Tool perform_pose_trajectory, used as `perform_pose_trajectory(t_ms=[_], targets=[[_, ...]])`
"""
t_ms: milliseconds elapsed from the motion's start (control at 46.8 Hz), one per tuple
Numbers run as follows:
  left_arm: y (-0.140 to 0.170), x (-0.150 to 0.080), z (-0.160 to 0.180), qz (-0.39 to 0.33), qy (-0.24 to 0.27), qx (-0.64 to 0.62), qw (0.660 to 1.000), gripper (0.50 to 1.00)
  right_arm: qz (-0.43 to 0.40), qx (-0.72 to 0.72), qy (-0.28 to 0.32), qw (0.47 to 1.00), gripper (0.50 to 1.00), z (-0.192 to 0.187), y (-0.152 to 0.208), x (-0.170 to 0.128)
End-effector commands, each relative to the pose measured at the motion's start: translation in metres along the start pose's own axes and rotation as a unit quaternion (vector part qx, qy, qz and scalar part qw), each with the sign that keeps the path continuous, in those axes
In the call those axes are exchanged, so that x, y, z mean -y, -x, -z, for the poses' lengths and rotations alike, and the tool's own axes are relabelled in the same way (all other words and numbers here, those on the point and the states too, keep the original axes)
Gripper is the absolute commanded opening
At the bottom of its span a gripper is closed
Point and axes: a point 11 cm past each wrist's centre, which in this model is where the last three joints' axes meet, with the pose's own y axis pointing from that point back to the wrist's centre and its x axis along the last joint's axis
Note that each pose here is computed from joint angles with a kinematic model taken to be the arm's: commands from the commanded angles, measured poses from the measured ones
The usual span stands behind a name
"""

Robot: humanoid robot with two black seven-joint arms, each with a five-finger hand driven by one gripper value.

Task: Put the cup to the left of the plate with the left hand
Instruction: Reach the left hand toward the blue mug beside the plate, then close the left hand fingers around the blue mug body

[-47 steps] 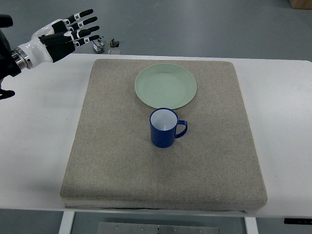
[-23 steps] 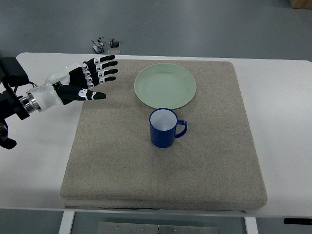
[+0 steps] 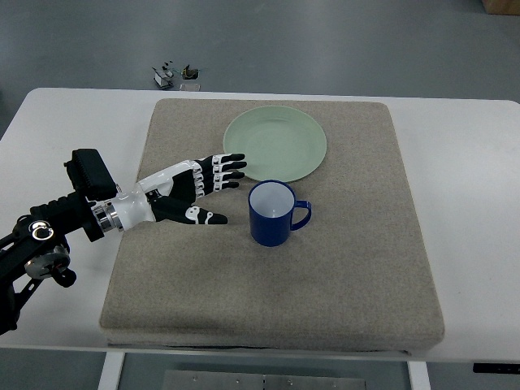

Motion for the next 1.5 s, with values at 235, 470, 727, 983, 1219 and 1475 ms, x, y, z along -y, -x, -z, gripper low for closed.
perform_pose_trajectory(t_ms=[235,470,727,983,1219,1475], targets=[[0.008,0.02,0.008,0.004,0.004,-0.018,1.0,0.999,0.0,0.001,0.0,1.0,0.934,0.0,0.0,0.0],[0.01,0.032,0.013,0.009,-0.008,-0.005,1.0,0.996,0.0,0.0,0.0,1.0,0.934,0.0,0.0,0.0],[0.013,0.039,0.01,0.021,-0.016,0.019,0.999,0.999,0.0,0.0,0.0,1.0,0.934,0.0,0.0,0.0],[0.026,0.05,0.013,0.042,-0.019,0.016,0.999,0.999,0.0,0.0,0.0,1.0,0.934,0.0,0.0,0.0],[0.023,0.054,0.017,0.036,-0.023,0.011,0.999,0.996,0.0,0.0,0.0,1.0,0.934,0.0,0.0,0.0],[0.026,0.057,0.02,0.037,-0.023,0.004,0.999,0.996,0.0,0.0,0.0,1.0,0.934,0.0,0.0,0.0]])
